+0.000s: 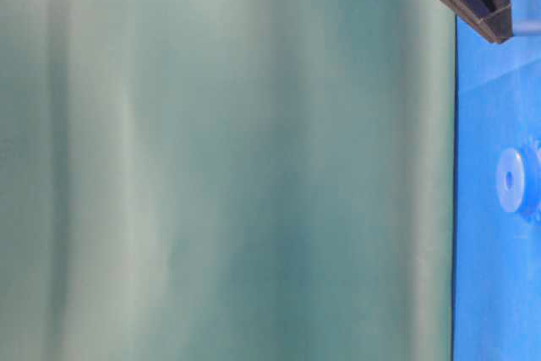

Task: Insert the shaft placed at a random location into the center hole of the small gear at another random location.
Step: 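Close the right gripper around the silver shaft and lift it, then carry the held shaft left over the blue gear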

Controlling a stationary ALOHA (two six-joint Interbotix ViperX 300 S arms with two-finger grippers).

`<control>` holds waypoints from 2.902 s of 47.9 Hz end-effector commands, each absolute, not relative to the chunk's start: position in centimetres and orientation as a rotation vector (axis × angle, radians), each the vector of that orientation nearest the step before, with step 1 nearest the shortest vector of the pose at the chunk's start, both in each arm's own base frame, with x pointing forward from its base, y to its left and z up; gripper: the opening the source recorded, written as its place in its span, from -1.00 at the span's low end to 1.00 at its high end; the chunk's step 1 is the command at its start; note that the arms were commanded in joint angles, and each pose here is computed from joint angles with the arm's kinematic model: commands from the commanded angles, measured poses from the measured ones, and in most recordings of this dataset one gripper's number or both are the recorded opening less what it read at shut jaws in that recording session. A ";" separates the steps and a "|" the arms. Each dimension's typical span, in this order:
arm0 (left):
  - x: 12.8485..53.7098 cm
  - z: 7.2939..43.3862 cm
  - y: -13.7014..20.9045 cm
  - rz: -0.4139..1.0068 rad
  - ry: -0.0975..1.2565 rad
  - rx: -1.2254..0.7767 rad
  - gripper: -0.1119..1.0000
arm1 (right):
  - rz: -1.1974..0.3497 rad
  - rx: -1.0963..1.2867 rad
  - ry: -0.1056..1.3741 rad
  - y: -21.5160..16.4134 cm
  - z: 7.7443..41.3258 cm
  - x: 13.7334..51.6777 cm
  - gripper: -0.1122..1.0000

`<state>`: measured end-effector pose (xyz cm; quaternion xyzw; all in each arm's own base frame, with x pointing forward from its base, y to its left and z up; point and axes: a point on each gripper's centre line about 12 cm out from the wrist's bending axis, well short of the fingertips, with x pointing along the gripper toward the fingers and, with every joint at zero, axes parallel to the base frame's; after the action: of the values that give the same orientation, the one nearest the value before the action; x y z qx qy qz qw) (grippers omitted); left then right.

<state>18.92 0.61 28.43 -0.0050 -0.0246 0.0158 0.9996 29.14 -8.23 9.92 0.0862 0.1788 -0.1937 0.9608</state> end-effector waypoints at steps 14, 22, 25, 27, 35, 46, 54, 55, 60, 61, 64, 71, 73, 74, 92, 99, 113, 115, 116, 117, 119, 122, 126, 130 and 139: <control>19.0 28.7 0.7 0.036 -0.055 -0.010 -0.80 | -0.383 0.178 0.325 -8.2 11.7 29.6 -0.74; 19.0 28.8 0.7 0.037 -0.058 -0.010 -0.80 | -0.366 0.180 0.290 -8.1 14.5 29.6 -0.74; 19.0 28.8 0.7 0.038 -0.059 -0.011 -0.80 | -0.359 0.183 0.281 -8.0 15.6 29.6 -0.74; 19.0 28.8 0.7 0.037 -0.058 -0.010 -0.80 | -0.355 0.181 0.275 -7.9 16.2 29.6 -0.74; 19.0 28.9 0.7 0.037 -0.062 -0.010 -0.80 | -0.344 0.179 0.284 -7.8 17.2 29.7 -0.74; 19.0 28.8 0.7 0.037 -0.060 -0.010 -0.80 | -0.344 0.180 0.287 -7.8 17.2 29.8 -0.74; 19.0 28.8 0.7 0.037 -0.057 -0.010 -0.80 | -0.343 0.180 0.280 -8.1 17.4 30.9 -0.74; 19.0 28.7 0.7 0.037 -0.055 -0.010 -0.80 | -0.343 0.180 0.280 -8.1 17.5 31.1 -0.74; 19.0 28.8 0.7 0.037 -0.055 -0.010 -0.80 | -0.341 0.182 0.279 -8.4 17.5 32.5 -0.74; 19.0 28.8 0.7 0.037 -0.057 -0.010 -0.80 | -0.340 0.181 0.277 -8.4 17.6 32.9 -0.74; 19.0 28.7 0.7 0.037 -0.054 -0.010 -0.80 | -0.335 0.181 0.284 -8.5 17.7 33.9 -0.74; 19.0 28.7 0.7 0.038 -0.052 -0.011 -0.80 | -0.310 0.174 0.290 -8.6 18.1 36.8 -0.74; 19.0 28.7 0.7 0.037 -0.049 -0.010 -0.80 | -0.302 0.173 0.295 -8.5 18.1 37.6 -0.74; 19.0 28.7 0.7 0.038 -0.049 -0.011 -0.80 | -0.299 0.173 0.295 -8.5 18.2 37.9 -0.74; 19.0 28.7 0.7 0.037 -0.048 -0.010 -0.80 | -0.287 0.178 0.306 -8.8 18.4 40.9 -0.74; 18.8 29.0 0.7 0.037 -0.062 -0.010 -0.80 | -0.288 0.178 0.306 -8.8 18.3 40.8 -0.74; 18.6 29.1 0.7 0.037 -0.063 -0.011 -0.80 | -0.296 0.180 0.322 -8.9 16.8 41.0 -0.74; 18.6 29.1 0.7 0.037 -0.065 -0.013 -0.80 | -0.297 0.182 0.324 -8.9 16.5 41.0 -0.74; 18.6 29.1 0.7 0.037 -0.063 -0.011 -0.80 | -0.298 0.183 0.326 -8.9 16.3 41.0 -0.74; 18.6 29.1 0.7 0.037 -0.063 -0.011 -0.80 | -0.299 0.183 0.328 -8.9 16.2 41.0 -0.74; 18.6 29.1 0.7 0.037 -0.063 -0.011 -0.80 | -0.300 0.184 0.329 -8.9 16.0 41.0 -0.74; 18.6 29.0 0.7 0.038 -0.062 -0.013 -0.80 | -0.302 0.186 0.331 -8.9 15.7 41.0 -0.74; 18.6 29.0 0.7 0.037 -0.062 -0.011 -0.80 | -0.304 0.186 0.327 -8.9 15.6 40.9 -0.74; 18.6 29.0 0.7 0.036 -0.062 -0.013 -0.80 | -0.305 0.187 0.324 -8.9 15.5 40.9 -0.74; 18.6 29.0 0.7 0.038 -0.062 -0.013 -0.80 | -0.305 0.188 0.318 -8.9 15.8 40.8 -0.74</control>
<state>18.55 0.65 28.59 -0.0065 -0.0239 0.0173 0.9995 40.70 -8.94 14.75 0.0923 0.1734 -0.1513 0.9688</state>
